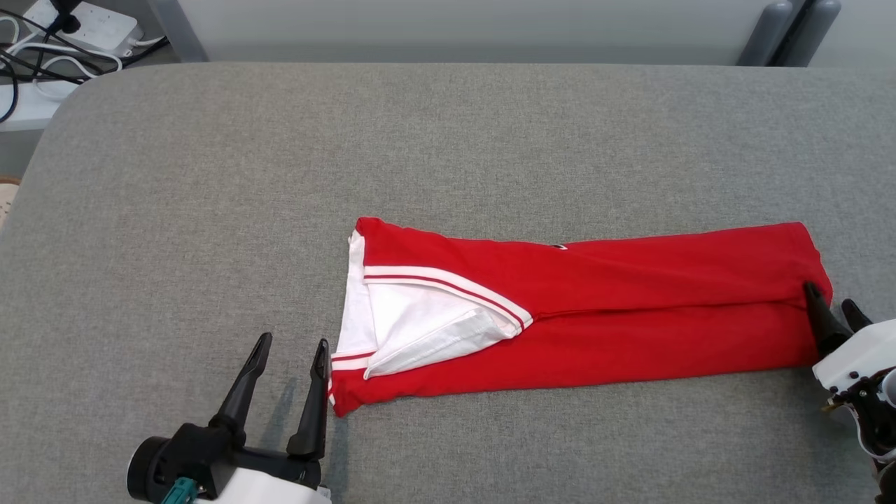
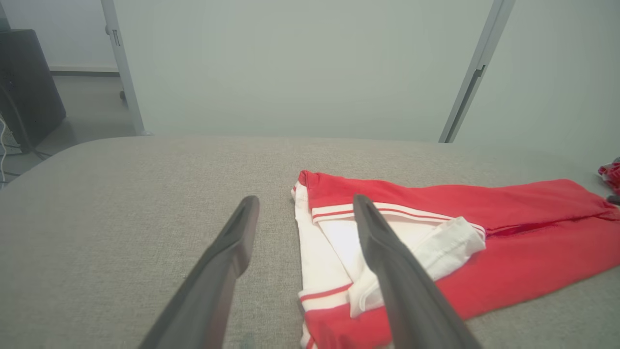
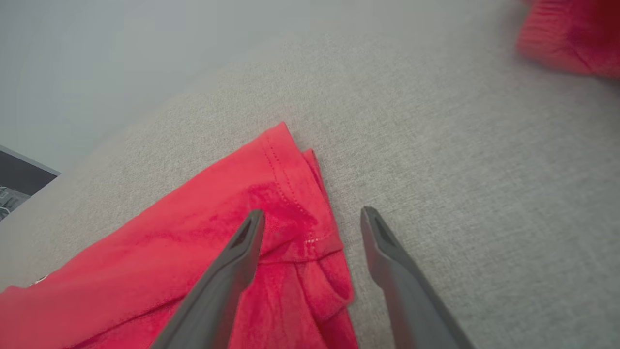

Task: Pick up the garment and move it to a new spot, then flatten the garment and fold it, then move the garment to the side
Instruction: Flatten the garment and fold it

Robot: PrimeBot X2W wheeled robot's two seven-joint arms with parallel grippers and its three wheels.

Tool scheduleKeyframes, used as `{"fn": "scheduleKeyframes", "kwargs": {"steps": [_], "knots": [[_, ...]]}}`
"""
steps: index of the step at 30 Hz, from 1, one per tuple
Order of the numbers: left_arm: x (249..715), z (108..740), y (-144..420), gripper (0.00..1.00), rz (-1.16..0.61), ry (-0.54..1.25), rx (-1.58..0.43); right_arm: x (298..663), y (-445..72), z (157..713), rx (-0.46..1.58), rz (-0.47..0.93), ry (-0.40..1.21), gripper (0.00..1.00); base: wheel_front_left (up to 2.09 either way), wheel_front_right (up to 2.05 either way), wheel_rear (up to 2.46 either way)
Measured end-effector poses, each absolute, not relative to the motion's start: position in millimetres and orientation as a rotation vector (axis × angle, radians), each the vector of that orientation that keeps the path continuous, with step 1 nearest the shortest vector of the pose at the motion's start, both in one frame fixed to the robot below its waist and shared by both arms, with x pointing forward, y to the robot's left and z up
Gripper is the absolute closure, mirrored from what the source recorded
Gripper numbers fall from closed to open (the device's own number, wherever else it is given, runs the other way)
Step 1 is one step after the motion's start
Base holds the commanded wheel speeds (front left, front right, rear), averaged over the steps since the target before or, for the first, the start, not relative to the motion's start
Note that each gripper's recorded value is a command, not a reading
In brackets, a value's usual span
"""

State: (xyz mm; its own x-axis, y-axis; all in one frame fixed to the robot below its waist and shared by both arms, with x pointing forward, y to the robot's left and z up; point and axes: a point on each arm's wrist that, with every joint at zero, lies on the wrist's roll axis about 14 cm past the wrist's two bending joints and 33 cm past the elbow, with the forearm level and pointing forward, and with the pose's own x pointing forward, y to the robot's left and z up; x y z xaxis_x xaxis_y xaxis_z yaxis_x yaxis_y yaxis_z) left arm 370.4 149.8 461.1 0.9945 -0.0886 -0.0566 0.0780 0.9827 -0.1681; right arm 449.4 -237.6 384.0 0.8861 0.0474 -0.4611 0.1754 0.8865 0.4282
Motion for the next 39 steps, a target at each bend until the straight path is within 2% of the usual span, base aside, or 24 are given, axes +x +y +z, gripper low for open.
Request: {"fn": "scheduleKeyframes", "kwargs": {"steps": [3, 11, 12, 13, 14, 15, 23, 36, 39], "knots": [[373, 460, 148, 0.00, -0.087, 0.066, -0.167, 446, -235, 371, 0.485, -0.073, 0.543, 0.00, 0.00, 0.00, 0.00], [375, 461, 149, 0.00, -0.087, 0.063, -0.166, 452, -227, 369, 0.531, -0.067, 0.562, 0.00, 0.00, 0.00, 0.00], [375, 461, 149, 0.00, -0.087, 0.062, -0.166, 452, -226, 369, 0.537, -0.067, 0.564, 0.33, 0.00, 0.00, 0.00], [375, 461, 149, 0.00, -0.086, 0.063, -0.166, 452, -226, 369, 0.541, -0.067, 0.567, 0.60, 0.00, 0.00, 0.00], [374, 461, 149, 0.00, -0.086, 0.063, -0.166, 451, -226, 368, 0.549, -0.068, 0.571, 0.74, 0.00, 0.00, 0.00], [374, 461, 149, 0.00, -0.086, 0.064, -0.166, 451, -225, 367, 0.554, -0.068, 0.574, 0.98, 0.00, 0.00, 0.00], [374, 460, 148, 0.00, -0.090, 0.067, -0.167, 449, -221, 365, 0.550, -0.048, 0.592, 1.00, 0.00, 0.00, 0.00], [374, 464, 137, 0.00, -0.124, 0.057, -0.171, 437, -269, 384, 0.500, -0.129, 0.502, 1.00, 0.00, 0.00, 0.00], [374, 465, 135, 0.00, -0.129, 0.053, -0.172, 443, -261, 396, 0.532, -0.098, 0.465, 1.00, 0.00, 0.00, 0.00]]}}
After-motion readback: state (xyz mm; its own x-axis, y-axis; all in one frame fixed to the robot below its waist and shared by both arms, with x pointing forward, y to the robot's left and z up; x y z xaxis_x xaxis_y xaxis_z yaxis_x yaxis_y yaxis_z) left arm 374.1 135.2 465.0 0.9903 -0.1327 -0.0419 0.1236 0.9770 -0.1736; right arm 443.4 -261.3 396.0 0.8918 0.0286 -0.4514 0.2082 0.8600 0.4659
